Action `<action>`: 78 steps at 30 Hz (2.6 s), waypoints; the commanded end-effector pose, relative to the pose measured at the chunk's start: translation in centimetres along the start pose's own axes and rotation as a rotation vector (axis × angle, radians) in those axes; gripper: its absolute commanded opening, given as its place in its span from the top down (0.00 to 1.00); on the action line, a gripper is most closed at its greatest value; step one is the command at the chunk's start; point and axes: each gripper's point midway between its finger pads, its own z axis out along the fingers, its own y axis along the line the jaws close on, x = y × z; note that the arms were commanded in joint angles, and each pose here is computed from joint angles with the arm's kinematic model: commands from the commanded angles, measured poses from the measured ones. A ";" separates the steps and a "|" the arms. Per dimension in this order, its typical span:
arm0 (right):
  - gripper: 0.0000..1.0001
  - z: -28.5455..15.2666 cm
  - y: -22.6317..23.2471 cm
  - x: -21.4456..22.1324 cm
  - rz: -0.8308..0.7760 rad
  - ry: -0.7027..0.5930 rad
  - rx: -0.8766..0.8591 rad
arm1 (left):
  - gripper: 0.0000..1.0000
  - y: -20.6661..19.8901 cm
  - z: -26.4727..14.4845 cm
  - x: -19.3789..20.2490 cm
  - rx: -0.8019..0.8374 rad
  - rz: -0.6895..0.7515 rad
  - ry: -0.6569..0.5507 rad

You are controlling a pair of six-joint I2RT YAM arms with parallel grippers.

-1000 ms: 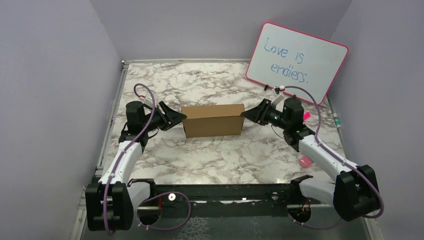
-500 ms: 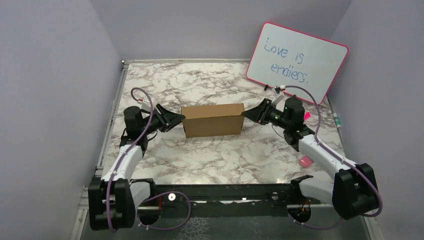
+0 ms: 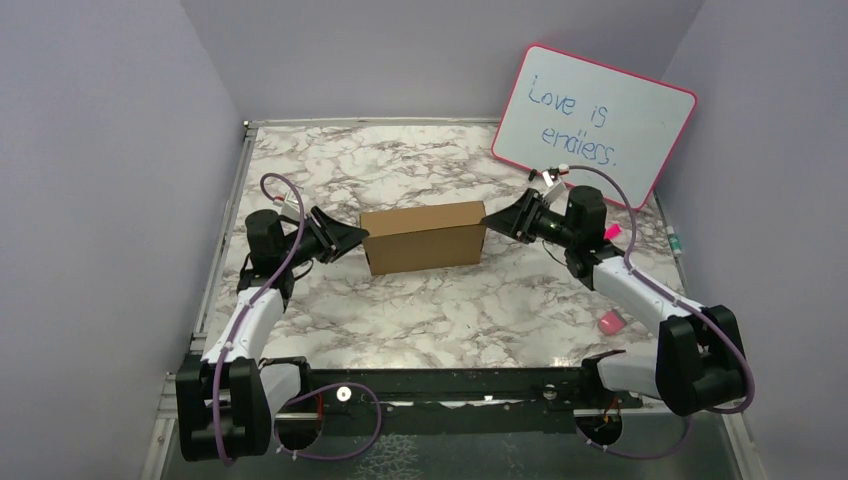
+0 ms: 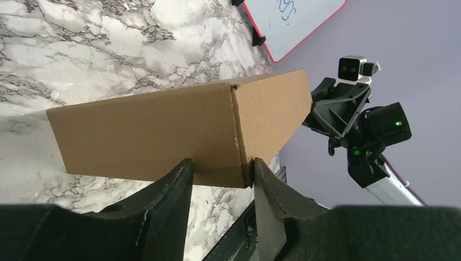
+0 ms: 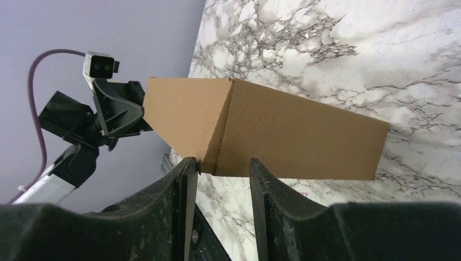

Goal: Fold the paper box

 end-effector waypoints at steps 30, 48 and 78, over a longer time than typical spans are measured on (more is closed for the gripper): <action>0.73 1.4 -4.8 3.1 0.090 0.099 0.006 | 0.74 6.6 -1.0 1.7 -0.282 -0.067 0.028; 0.98 -1.6 -16.0 11.3 0.102 0.262 0.405 | 0.76 10.3 -0.9 3.3 -0.368 -0.159 0.016; 0.38 -0.7 2.5 -4.3 -0.213 -0.007 0.014 | 0.25 -3.3 -2.3 -8.9 -0.266 0.495 -0.134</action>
